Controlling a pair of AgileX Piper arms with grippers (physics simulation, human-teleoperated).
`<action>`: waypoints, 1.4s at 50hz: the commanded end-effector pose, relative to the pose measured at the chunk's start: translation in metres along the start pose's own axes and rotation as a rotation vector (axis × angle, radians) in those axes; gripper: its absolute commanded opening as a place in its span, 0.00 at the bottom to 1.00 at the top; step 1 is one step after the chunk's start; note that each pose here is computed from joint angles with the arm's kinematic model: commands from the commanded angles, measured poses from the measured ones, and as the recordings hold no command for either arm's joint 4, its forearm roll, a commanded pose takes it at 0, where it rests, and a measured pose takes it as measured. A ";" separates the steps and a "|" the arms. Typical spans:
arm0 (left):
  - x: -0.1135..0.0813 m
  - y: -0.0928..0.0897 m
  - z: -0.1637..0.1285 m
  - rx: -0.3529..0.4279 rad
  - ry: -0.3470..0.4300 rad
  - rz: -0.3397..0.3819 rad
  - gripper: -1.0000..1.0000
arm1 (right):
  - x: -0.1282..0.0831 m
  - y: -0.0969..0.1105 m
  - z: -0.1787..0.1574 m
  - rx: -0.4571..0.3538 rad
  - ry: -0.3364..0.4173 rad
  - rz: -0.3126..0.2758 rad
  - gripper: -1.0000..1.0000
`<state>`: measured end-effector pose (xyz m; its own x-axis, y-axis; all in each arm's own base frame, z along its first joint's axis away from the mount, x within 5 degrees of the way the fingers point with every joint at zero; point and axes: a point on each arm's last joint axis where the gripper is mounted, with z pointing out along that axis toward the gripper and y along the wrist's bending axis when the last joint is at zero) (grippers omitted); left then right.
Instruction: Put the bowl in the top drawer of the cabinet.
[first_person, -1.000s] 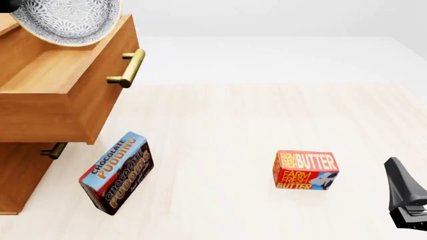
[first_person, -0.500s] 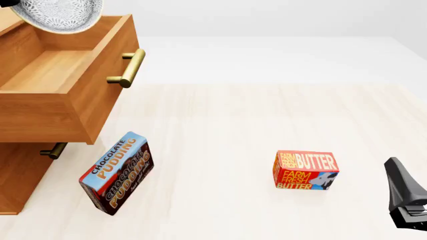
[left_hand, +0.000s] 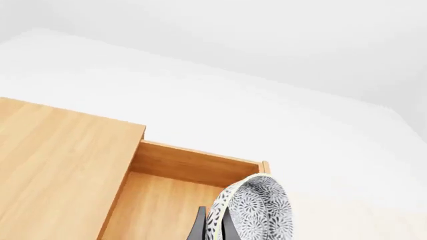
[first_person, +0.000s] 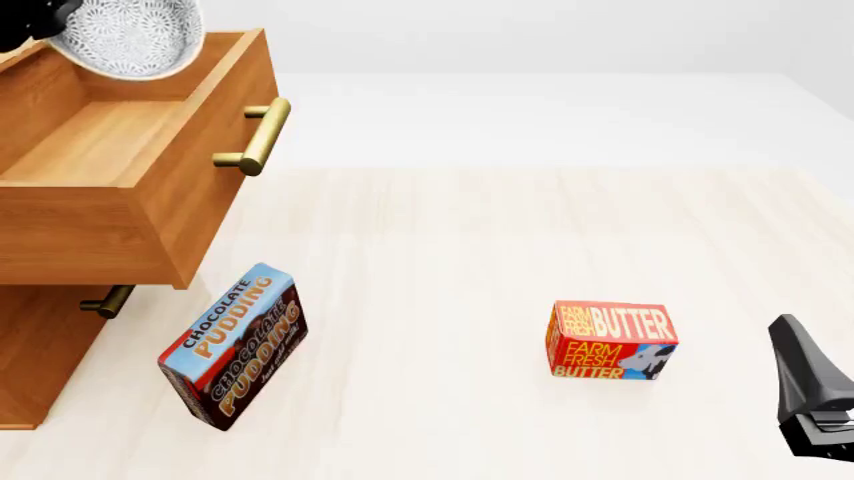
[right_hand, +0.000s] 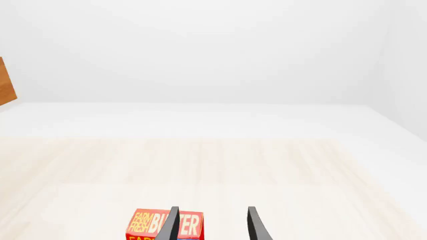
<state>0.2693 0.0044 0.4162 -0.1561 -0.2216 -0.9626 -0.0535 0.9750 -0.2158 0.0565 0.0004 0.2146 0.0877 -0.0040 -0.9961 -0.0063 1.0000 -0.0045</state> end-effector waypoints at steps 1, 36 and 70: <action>0.004 0.011 0.016 -0.036 0.014 -0.025 0.00 | 0.000 0.000 0.000 0.000 0.000 0.000 1.00; 0.040 0.044 0.045 -0.130 0.081 -0.043 0.00 | 0.000 0.000 0.000 0.000 0.000 0.000 1.00; 0.062 0.064 0.057 -0.181 0.122 -0.054 0.00 | 0.000 0.000 0.000 0.000 0.000 0.000 1.00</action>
<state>0.3076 0.0446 0.3473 -0.2468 -0.2388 -0.9392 -0.1992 0.9610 -0.1920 0.0565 0.0004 0.2146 0.0877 -0.0040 -0.9961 -0.0063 1.0000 -0.0045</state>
